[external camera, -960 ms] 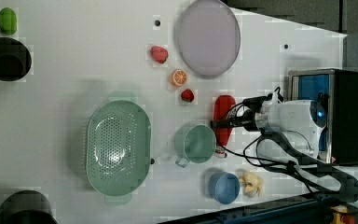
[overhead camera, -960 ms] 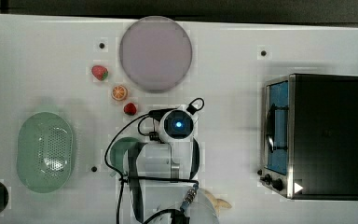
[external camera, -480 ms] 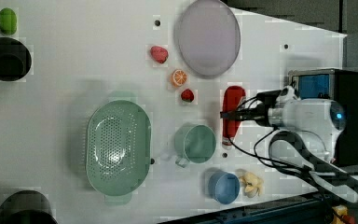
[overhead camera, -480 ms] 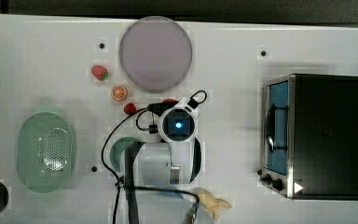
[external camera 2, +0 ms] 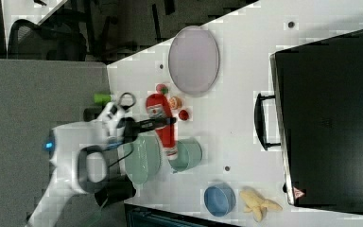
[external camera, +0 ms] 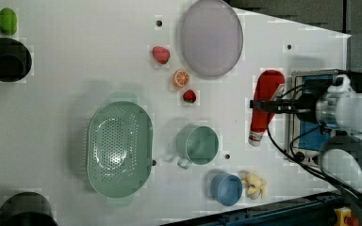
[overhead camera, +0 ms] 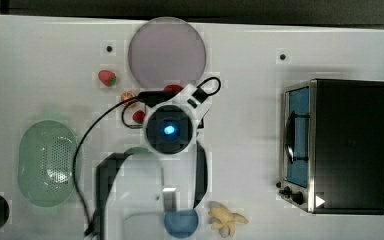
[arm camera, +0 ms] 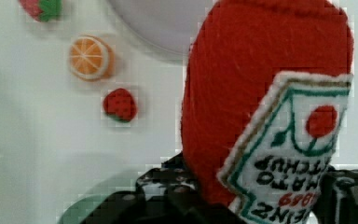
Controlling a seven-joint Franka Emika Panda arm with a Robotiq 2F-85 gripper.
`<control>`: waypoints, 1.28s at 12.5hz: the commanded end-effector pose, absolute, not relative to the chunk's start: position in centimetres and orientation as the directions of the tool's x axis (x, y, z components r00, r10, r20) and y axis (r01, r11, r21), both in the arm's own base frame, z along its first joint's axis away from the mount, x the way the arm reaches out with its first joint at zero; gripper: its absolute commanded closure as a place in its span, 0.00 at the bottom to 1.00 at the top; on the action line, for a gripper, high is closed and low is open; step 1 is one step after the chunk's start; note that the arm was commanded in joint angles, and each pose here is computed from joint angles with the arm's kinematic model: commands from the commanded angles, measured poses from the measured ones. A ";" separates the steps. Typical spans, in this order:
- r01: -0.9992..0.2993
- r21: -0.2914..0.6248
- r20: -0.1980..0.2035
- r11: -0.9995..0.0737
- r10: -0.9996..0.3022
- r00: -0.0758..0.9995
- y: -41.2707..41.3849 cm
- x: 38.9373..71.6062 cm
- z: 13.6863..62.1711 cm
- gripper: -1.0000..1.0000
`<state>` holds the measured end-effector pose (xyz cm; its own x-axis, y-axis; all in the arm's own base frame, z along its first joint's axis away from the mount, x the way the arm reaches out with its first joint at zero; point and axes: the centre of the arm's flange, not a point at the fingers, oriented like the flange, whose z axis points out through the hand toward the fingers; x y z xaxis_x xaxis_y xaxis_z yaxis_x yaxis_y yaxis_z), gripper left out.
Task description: Pick Ketchup from the table and place it in strainer.
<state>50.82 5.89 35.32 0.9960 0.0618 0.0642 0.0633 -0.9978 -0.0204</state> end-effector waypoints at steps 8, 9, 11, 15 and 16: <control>-0.105 -0.045 -0.001 -0.993 -0.105 0.994 30.0 44.7 38.6 0.37; -0.117 -0.067 -0.003 -0.991 -0.117 0.993 31.8 44.0 37.8 0.37; -0.172 -0.129 -0.017 -0.977 -0.171 0.985 34.9 43.2 35.6 0.37; -0.228 -0.228 -0.069 -0.947 -0.218 0.973 38.3 42.6 30.3 0.33; -0.210 -0.227 -0.077 -0.951 -0.198 0.977 38.6 42.4 28.8 0.24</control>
<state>40.71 39.98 29.01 0.9947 -0.0740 -0.0718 -0.0882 -0.9712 -0.2215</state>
